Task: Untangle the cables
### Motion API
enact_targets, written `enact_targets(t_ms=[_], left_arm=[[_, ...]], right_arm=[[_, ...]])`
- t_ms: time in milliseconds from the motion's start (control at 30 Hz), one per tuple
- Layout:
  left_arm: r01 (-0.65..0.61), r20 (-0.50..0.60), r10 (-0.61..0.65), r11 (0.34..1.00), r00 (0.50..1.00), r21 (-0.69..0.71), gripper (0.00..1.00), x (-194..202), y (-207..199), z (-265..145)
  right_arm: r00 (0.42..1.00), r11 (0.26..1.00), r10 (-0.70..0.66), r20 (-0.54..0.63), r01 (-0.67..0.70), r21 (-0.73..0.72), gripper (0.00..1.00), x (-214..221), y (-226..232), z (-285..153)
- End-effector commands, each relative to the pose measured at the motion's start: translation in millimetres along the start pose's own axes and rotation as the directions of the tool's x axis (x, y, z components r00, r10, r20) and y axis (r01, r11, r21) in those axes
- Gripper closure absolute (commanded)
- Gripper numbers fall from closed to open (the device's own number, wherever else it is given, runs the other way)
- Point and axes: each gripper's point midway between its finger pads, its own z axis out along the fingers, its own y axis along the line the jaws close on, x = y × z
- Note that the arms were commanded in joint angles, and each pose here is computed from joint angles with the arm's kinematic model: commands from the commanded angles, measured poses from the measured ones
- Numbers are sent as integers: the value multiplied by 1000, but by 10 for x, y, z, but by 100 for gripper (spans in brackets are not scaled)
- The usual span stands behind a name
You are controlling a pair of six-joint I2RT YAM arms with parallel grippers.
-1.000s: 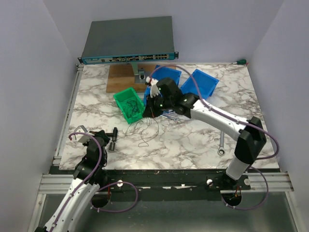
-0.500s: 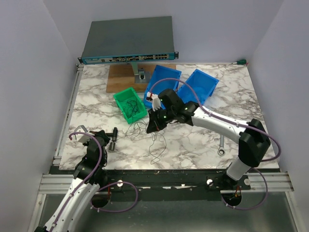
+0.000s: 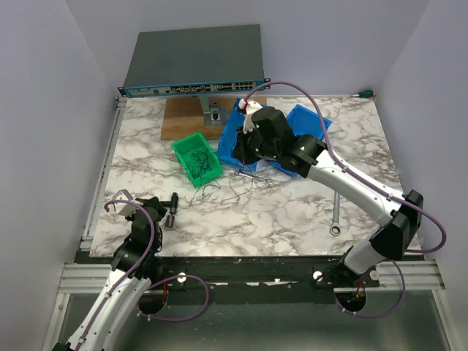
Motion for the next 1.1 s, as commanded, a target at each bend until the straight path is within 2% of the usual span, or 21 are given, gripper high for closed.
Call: enact_targets(t_ms=[0,133,267,500,667,767,900,1067], left_arm=[[-10,-6,10,1000,1000,11,100,28,-2,1],[-11,-7,11,1000,1000,10,100,25,-1,0],[-9,-6,9,1000,1000,9,100,26,5,0],[-9,-8,9,1000,1000,13,100,31,-4,0],[-9,-7,9,1000,1000,11,100,29,-1,2],[-7,-6,7,1000,1000,11,100,28,-2,2],[-7,-7,7,1000,1000,10,100,31,3,2],[-8,-8,8,1000,1000,14,100,32,-7,2]], right_arm=[[998,907,6,66,-33,419,99,-180,-805,7],[994,826,33,101,-84,558,99,-268,-1211,183],[984,794,85,156,-161,586,99,-323,-1551,472],[941,800,189,279,-312,512,99,-594,-1975,962],[939,858,176,296,-293,421,99,-787,-1929,1225],[947,861,164,276,-273,428,99,-729,-1969,1338],[955,829,152,256,-265,493,99,-505,-2144,1432],[933,810,107,342,-281,515,99,-225,-2336,1503]])
